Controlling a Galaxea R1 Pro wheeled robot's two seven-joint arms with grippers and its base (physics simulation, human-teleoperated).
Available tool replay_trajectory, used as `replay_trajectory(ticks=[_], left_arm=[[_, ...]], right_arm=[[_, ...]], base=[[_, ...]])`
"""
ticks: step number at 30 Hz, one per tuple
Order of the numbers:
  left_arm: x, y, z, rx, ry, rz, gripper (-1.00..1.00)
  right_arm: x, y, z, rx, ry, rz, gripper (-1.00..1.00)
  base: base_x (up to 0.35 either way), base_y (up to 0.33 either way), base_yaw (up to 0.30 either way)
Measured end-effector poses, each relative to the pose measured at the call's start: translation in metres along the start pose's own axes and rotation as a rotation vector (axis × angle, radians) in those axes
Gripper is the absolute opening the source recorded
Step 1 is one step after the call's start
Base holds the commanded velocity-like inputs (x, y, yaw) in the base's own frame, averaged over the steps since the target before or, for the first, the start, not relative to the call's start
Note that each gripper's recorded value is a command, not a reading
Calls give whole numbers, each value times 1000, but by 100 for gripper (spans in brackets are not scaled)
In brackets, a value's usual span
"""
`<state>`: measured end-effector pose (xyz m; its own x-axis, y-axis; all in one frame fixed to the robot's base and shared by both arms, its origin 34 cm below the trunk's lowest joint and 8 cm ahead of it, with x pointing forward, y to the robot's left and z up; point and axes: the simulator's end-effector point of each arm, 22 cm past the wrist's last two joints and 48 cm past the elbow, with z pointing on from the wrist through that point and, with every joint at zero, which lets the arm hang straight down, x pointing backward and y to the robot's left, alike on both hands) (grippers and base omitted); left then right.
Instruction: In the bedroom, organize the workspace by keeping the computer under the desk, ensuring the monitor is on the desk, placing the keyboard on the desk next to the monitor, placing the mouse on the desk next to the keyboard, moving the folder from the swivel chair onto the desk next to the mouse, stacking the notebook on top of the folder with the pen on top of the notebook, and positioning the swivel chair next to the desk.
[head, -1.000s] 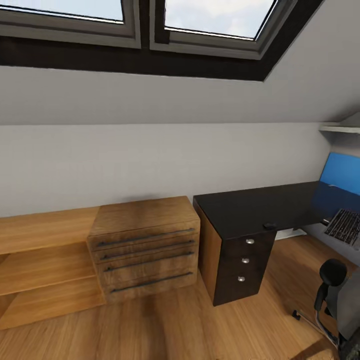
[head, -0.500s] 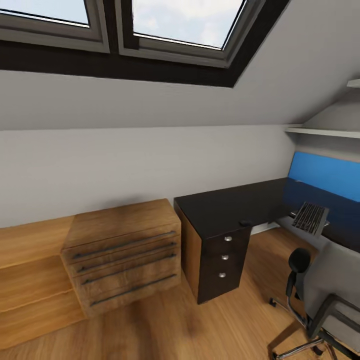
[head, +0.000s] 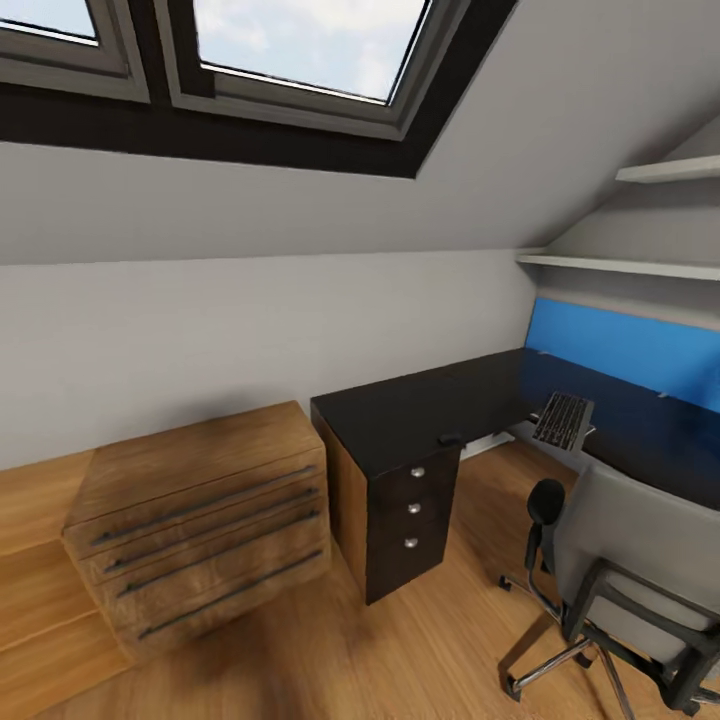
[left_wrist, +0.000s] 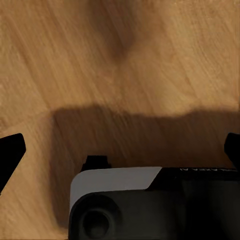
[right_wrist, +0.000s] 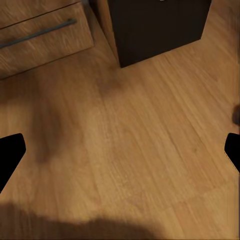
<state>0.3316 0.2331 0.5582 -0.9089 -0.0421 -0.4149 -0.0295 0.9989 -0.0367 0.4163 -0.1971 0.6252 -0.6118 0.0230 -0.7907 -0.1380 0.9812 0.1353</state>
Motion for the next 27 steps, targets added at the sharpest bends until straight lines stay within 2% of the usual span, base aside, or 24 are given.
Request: replay_trajectory(ticks=[4, 5, 13, 18, 27], left_arm=[[-12, 11, -1, -17, -80, -34, 100], [7, 17, -6, -33, -126, -42, 100], [17, 16, -7, -33, -122, -40, 100], [17, 15, -8, -32, -123, -40, 100], [16, 16, -8, -33, -128, -41, 100]], right_arm=[[-6, -1, -2, 0, -37, -13, 100], [-1, -2, -6, -3, -42, -21, 100], [-1, -1, -7, -4, -51, -22, 100], [-2, 2, -7, -8, -53, -22, 100], [-2, 4, -6, -12, -55, -21, 100]], base=[[0, 0, -52], [0, 0, -3], [0, 0, -3], [28, 0, -126], [255, 0, -202]])
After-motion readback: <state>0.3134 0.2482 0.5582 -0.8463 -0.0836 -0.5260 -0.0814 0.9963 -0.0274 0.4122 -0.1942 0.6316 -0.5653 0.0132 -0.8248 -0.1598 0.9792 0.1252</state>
